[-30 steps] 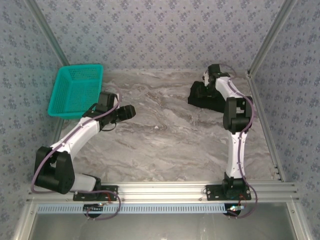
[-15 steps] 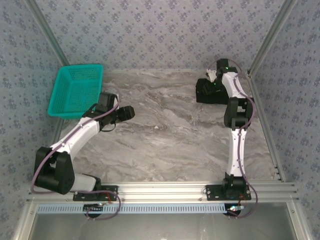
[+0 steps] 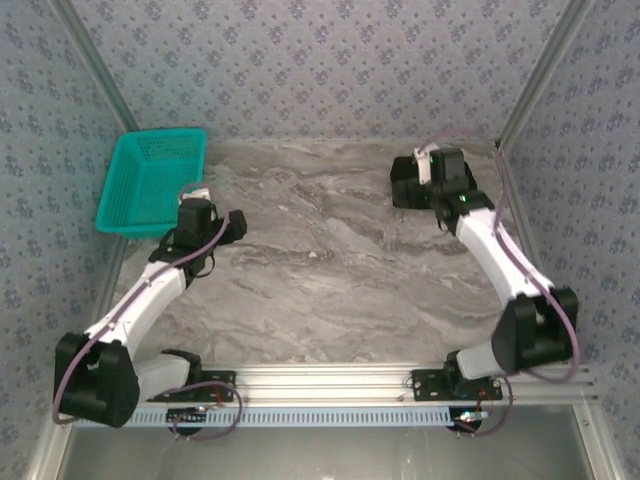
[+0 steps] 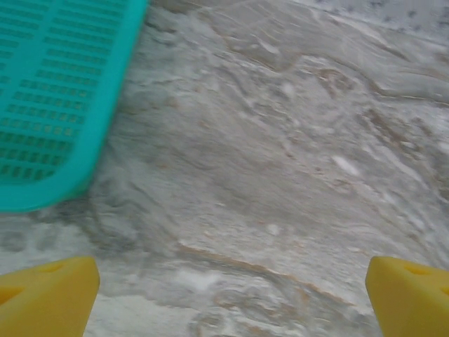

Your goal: Fold the inside-out t-shirt

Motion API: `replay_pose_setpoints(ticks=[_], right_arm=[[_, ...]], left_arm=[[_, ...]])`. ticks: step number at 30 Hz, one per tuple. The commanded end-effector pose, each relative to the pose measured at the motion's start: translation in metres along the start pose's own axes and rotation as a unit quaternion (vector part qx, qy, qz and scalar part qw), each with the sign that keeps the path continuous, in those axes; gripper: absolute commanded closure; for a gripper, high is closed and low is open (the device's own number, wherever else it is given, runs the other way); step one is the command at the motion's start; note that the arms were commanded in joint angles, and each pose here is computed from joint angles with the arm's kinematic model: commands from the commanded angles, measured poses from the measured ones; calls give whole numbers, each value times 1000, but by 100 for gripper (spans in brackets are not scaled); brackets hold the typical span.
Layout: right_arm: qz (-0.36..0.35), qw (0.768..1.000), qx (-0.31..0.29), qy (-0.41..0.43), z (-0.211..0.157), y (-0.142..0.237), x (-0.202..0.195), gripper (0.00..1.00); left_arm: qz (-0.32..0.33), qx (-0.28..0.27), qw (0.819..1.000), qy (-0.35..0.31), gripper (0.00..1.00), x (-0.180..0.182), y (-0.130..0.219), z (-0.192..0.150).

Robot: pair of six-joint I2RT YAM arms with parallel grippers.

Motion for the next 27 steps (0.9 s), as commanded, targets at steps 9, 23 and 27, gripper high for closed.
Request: replay_pose_setpoints(ticks=[9, 23, 27], right_arm=[[-124, 977, -134, -107, -123, 3, -49, 0], [-97, 979, -156, -86, -145, -55, -62, 0], [-89, 983, -129, -93, -144, -64, -64, 0]], left_arm=[[100, -114, 987, -58, 2, 44, -10, -13], [68, -130, 983, -111, 2, 66, -70, -38], [43, -111, 987, -105, 2, 69, -83, -43]])
Point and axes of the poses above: each hand's point on the last joint's axis, 136 mm out from that joint toward the fingers, its own y axis back along the fingers, its own x axis along the line the jaws close on, z = x × y, the point moved 6 cm from there along y, back along the fingers, and after that the axes turned 7 degrees about -y, right-handed, at the moved point
